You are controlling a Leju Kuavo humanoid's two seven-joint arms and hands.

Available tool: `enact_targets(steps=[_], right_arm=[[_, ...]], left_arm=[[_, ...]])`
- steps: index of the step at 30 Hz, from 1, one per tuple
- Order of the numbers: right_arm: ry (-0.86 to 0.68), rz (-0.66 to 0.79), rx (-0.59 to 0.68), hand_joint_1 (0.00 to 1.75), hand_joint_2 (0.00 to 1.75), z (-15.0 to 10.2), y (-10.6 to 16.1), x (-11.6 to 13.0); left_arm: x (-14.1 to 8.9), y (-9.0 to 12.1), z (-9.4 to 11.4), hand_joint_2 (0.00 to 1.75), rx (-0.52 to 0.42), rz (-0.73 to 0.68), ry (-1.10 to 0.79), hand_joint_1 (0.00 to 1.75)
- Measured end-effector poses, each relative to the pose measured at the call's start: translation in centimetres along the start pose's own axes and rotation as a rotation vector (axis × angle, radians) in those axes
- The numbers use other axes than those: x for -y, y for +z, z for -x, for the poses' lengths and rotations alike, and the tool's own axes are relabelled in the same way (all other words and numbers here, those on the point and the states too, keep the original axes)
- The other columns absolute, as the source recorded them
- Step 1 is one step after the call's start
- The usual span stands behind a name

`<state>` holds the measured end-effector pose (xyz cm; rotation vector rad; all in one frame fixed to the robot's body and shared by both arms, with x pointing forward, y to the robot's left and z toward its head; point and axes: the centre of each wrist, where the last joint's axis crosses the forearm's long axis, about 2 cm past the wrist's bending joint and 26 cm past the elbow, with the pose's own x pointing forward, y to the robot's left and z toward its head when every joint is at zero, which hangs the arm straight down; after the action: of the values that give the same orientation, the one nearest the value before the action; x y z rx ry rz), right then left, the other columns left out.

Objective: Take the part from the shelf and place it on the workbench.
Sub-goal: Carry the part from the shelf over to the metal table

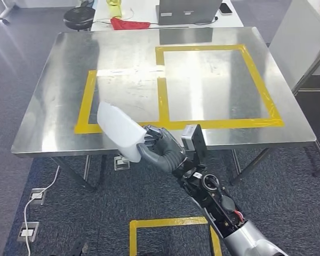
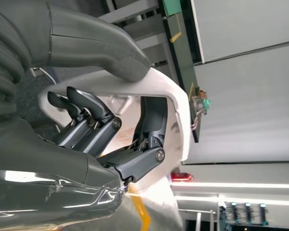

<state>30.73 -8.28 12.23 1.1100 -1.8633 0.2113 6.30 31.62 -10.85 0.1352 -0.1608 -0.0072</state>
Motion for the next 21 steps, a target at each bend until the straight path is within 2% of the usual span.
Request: enact_targets(steps=[21], right_arm=[[0.044, -0.007, 0.07, 1.75, 1.75, -1.4, -1.3, 0.3]], left_arm=[[0.4, 0.0, -0.3, 1.75, 0.026, 0.0, -0.021, 0.0]])
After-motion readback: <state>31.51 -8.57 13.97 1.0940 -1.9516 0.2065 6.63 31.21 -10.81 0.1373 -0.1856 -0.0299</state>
